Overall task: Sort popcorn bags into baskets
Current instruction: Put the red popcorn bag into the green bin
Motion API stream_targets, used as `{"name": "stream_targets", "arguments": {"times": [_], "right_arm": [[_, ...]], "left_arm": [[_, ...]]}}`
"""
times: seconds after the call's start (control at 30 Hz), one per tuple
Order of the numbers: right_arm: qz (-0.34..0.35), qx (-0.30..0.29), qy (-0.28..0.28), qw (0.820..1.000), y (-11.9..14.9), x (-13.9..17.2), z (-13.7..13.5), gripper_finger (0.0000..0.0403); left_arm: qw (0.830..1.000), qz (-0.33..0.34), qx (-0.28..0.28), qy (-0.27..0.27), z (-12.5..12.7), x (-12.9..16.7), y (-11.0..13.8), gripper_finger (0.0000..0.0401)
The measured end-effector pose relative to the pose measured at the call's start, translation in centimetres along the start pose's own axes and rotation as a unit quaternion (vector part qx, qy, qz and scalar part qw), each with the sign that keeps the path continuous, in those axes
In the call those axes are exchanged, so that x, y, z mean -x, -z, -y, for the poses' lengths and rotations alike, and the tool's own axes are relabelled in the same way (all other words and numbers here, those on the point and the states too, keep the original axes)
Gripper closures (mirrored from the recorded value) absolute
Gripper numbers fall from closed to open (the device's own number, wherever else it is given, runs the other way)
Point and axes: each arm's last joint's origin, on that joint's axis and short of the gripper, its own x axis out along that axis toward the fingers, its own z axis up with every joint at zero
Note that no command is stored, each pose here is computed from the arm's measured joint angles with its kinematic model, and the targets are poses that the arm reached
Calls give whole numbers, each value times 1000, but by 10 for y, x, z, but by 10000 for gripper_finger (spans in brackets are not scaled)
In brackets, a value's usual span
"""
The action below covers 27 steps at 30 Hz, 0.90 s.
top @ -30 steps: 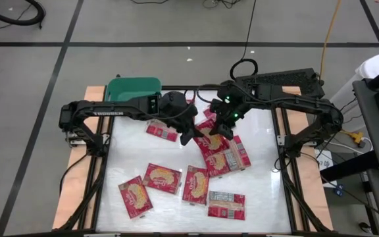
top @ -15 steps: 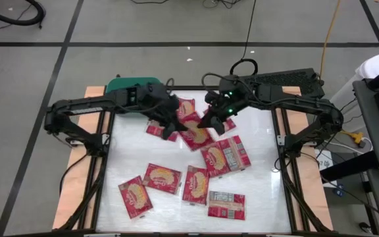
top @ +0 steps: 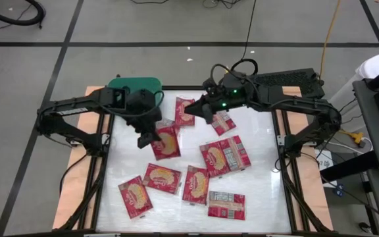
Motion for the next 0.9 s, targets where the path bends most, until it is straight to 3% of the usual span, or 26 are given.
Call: {"name": "stream_targets", "arguments": {"times": [0.3,0.57,0.73,0.9], "right_arm": [[-61,48,6,997,22,-60,8,259],[-91,136,-22,986,35,-86,15,221],[-111,164,-22,980,44,-99,25,237],[-115,179,-23,977,47,-104,29,281]], "left_arm": [[999,-31,-4,-22,-2,-6,3,369],[998,-48,2,-42,-6,-16,1,367],[998,-43,-1,-40,-6,-19,-2,367],[998,-41,-7,-47,-6,-19,-3,366]]}}
